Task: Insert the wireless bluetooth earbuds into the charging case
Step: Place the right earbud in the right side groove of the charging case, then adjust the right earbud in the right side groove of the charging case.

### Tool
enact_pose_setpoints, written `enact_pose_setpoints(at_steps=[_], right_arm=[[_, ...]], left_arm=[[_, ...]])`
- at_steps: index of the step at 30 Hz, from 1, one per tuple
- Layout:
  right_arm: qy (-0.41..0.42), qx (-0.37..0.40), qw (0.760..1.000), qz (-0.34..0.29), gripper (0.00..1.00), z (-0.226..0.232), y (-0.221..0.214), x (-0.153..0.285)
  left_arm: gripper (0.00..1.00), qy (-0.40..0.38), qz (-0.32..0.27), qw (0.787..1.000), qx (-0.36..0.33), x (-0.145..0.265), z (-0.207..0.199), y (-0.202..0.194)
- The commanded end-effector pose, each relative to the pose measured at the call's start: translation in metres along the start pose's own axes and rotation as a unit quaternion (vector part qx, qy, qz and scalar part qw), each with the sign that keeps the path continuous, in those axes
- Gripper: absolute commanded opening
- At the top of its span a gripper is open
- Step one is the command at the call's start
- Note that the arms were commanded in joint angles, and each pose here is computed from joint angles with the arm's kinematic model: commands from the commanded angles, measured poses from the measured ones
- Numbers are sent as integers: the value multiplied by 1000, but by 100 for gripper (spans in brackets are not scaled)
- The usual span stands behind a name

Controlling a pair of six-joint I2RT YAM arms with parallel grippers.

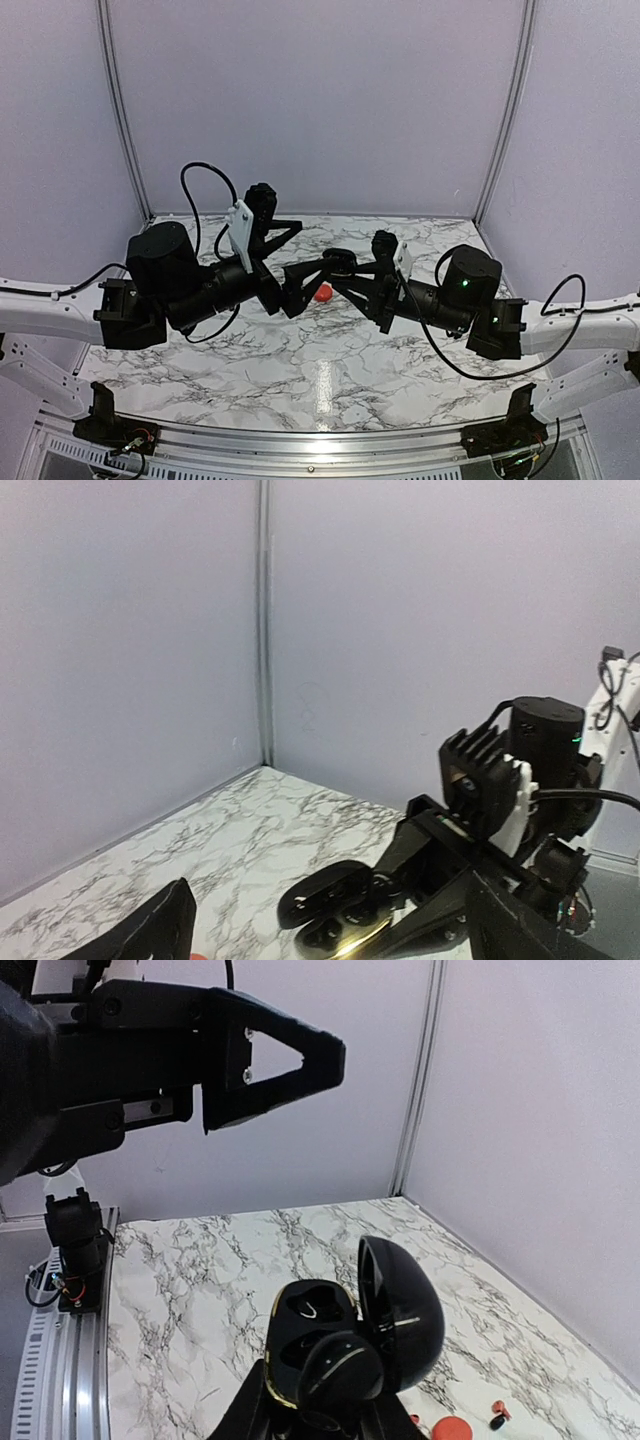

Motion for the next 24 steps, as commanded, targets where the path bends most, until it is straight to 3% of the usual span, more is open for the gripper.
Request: enact_pose_setpoints(at_steps=[1, 24], right_arm=[[-47, -7, 999, -4, 0, -12, 18, -4], [-72, -12, 997, 21, 0, -18, 14, -10]], left_arm=[[99, 92, 24, 995, 31, -3, 16, -4], [99, 108, 78, 990, 51, -52, 7, -28]])
Point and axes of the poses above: each gripper's point midway between its finger pads, its own x axis back along the fingers, its own z axis along the line the jaws close on, y = z × x, the point moved 7 cm from there along x, back along the fingers, and after that the axes turned 4 degrees about x, right-handed, at the moved point
